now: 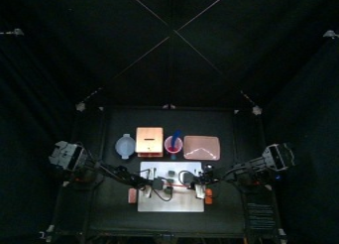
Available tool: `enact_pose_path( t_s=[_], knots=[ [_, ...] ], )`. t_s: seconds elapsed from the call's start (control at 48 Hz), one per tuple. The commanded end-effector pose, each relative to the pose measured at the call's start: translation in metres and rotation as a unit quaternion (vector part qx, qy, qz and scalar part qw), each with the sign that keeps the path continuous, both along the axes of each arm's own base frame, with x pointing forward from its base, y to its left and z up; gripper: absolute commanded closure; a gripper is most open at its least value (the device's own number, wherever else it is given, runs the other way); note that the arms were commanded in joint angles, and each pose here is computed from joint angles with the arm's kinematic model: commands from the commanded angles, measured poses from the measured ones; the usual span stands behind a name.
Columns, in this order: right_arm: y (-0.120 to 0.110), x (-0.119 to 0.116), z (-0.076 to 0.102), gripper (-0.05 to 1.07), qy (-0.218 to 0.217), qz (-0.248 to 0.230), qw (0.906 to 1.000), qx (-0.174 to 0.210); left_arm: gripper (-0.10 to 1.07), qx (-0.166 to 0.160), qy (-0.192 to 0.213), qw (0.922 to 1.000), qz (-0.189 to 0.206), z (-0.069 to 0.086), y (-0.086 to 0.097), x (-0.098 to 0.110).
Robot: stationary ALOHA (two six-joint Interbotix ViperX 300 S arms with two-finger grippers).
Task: Cut sushi roll
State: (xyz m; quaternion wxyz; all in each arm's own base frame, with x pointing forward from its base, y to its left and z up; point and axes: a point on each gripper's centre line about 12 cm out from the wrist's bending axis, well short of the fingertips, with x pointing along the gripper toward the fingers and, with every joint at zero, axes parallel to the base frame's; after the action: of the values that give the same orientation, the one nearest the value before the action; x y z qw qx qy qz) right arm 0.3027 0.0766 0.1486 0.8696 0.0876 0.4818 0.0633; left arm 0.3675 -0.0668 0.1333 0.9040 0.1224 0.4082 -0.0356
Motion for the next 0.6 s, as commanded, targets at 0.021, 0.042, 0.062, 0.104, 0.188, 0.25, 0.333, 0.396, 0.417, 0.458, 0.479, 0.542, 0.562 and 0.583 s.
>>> enact_pose_path(
  t_s=[0.021, 0.042, 0.062, 0.104, 0.188, 0.25, 0.333, 0.396, 0.417, 0.458, 0.479, 0.542, 0.562, 0.583],
  knots=[
    [0.012, -0.005, 0.006, 0.72, 0.004, 0.018, 0.9998, 0.007, 0.55, 0.009, 0.012, 0.9999, -0.001, -0.004, -0.003, -0.006],
    [0.013, -0.004, 0.007, 0.72, 0.004, 0.018, 0.9998, 0.008, 0.55, 0.008, 0.012, 0.9999, -0.003, -0.005, -0.005, -0.006],
    [0.014, -0.004, 0.006, 0.72, 0.006, 0.018, 0.9998, 0.009, 0.55, 0.008, 0.014, 0.9999, -0.005, -0.006, -0.006, -0.006],
    [0.016, -0.003, 0.006, 0.72, 0.006, 0.018, 0.9998, 0.012, 0.55, 0.009, 0.018, 0.9998, -0.007, -0.009, -0.008, -0.006],
    [0.019, 0.0, 0.003, 0.72, 0.012, 0.019, 0.9997, 0.014, 0.55, 0.008, 0.022, 0.9997, -0.009, -0.013, -0.01, -0.006],
    [0.022, 0.001, 0.001, 0.72, 0.015, 0.021, 0.9996, 0.015, 0.55, 0.006, 0.025, 0.9996, -0.013, -0.016, -0.012, -0.005],
    [0.026, 0.003, -0.002, 0.72, 0.02, 0.026, 0.9994, 0.014, 0.55, 0.002, 0.027, 0.9995, -0.014, -0.019, -0.015, -0.005],
    [0.028, 0.005, -0.003, 0.72, 0.02, 0.027, 0.9993, 0.014, 0.55, 0.001, 0.03, 0.9995, -0.012, -0.02, -0.015, -0.005],
    [0.028, 0.005, -0.004, 0.72, 0.022, 0.027, 0.9993, 0.014, 0.55, 0.0, 0.031, 0.9995, -0.012, -0.021, -0.015, -0.005],
    [0.029, 0.006, -0.004, 0.72, 0.021, 0.028, 0.9993, 0.015, 0.55, 0.0, 0.032, 0.9994, -0.011, -0.022, -0.015, -0.005],
    [0.03, 0.006, -0.004, 0.72, 0.021, 0.028, 0.9993, 0.015, 0.55, 0.0, 0.033, 0.9994, -0.011, -0.022, -0.015, -0.005],
    [0.03, 0.007, -0.003, 0.72, 0.02, 0.028, 0.9993, 0.016, 0.55, 0.0, 0.032, 0.9994, -0.011, -0.022, -0.015, -0.005],
    [0.03, 0.006, -0.003, 0.72, 0.021, 0.028, 0.9993, 0.017, 0.55, 0.0, 0.033, 0.9994, -0.011, -0.022, -0.015, -0.005],
    [0.03, 0.006, -0.003, 0.72, 0.021, 0.027, 0.9993, 0.017, 0.55, -0.001, 0.032, 0.9994, -0.011, -0.022, -0.015, -0.005]
  ],
)
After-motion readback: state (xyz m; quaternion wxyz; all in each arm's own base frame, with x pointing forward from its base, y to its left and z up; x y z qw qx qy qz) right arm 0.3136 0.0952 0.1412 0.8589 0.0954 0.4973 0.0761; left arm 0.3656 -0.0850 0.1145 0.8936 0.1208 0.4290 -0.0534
